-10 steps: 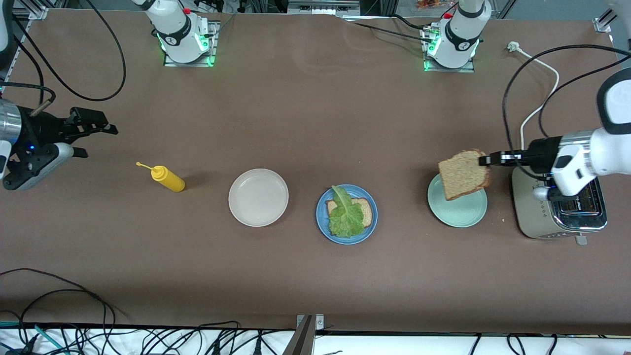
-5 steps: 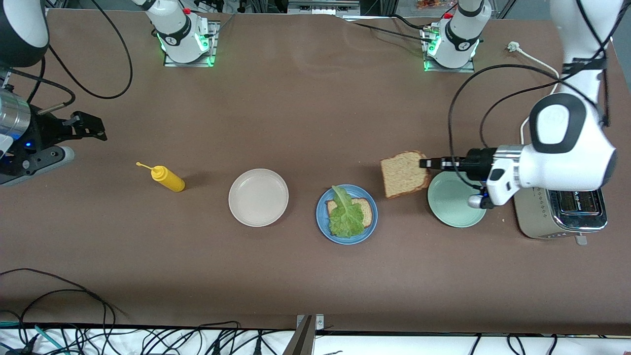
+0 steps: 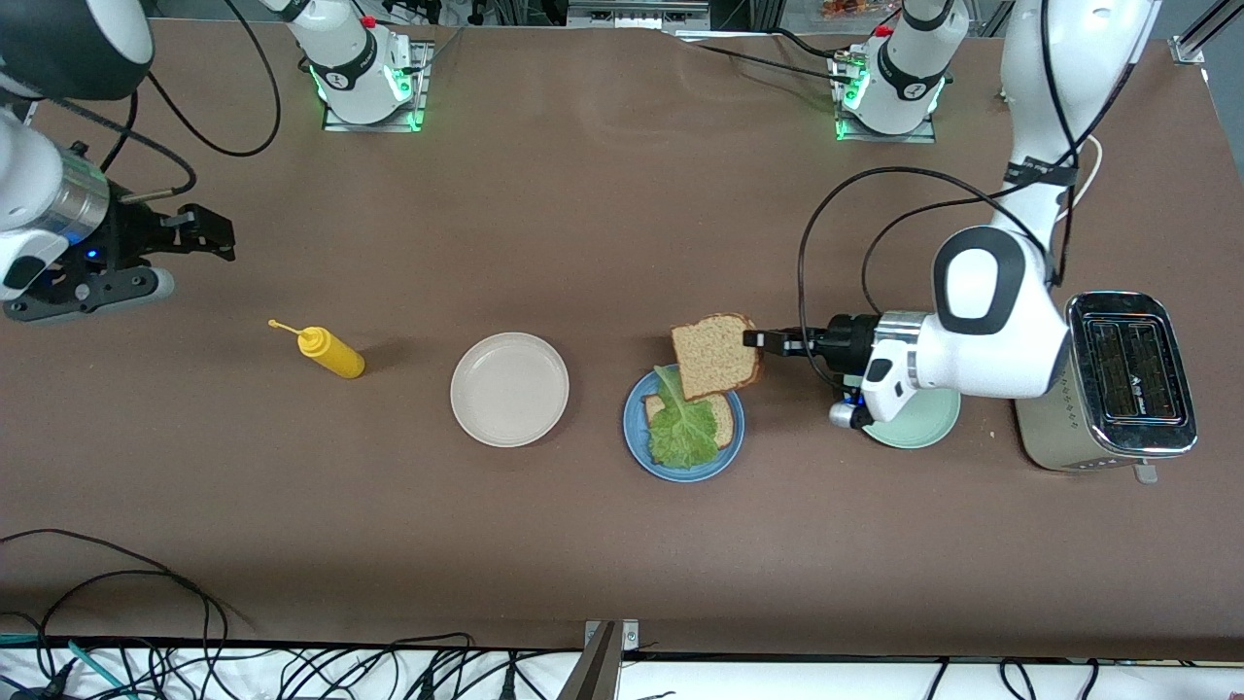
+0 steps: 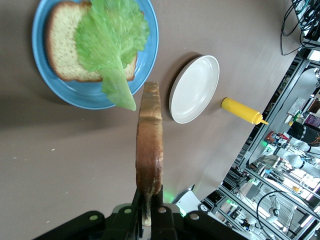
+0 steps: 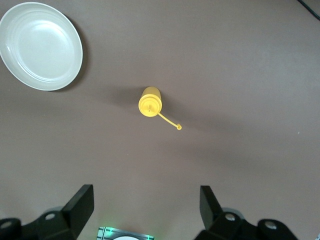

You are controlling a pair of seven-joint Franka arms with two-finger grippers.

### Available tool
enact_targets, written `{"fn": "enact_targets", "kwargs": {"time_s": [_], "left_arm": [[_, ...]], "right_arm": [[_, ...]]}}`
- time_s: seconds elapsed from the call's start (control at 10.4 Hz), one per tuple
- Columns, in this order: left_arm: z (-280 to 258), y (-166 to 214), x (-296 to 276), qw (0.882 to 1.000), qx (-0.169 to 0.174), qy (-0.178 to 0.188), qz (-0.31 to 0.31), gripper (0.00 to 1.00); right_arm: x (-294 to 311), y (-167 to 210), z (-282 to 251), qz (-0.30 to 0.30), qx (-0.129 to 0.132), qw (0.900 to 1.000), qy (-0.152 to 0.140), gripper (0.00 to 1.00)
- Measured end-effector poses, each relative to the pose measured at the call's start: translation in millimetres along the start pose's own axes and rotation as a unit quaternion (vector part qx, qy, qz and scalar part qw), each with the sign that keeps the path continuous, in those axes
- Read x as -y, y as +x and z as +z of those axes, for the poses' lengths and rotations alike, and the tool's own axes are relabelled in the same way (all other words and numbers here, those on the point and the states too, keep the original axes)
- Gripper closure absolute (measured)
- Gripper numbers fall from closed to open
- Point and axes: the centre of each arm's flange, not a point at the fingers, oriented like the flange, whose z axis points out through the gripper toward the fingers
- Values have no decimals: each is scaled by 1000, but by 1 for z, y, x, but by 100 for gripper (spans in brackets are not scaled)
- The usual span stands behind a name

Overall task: Make sandwich in blue plate with both arms
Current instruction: 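Lower the toast onto the lettuce and open the left gripper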

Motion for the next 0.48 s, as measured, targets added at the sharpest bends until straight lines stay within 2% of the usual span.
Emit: {"fn": "enact_targets", "kwargs": {"time_s": [0.1, 0.29, 0.48], "left_arm": [[12, 3, 1, 1000, 6, -12, -8, 92], [27, 12, 5, 999, -8, -24, -19, 92], [37, 23, 13, 999, -28, -19, -13, 92]], "right_arm": [[8, -5, -1, 3, -1, 1000, -7, 6], [13, -12, -7, 9, -13, 1000, -14, 11], [11, -15, -15, 20, -27, 999, -9, 3]]}}
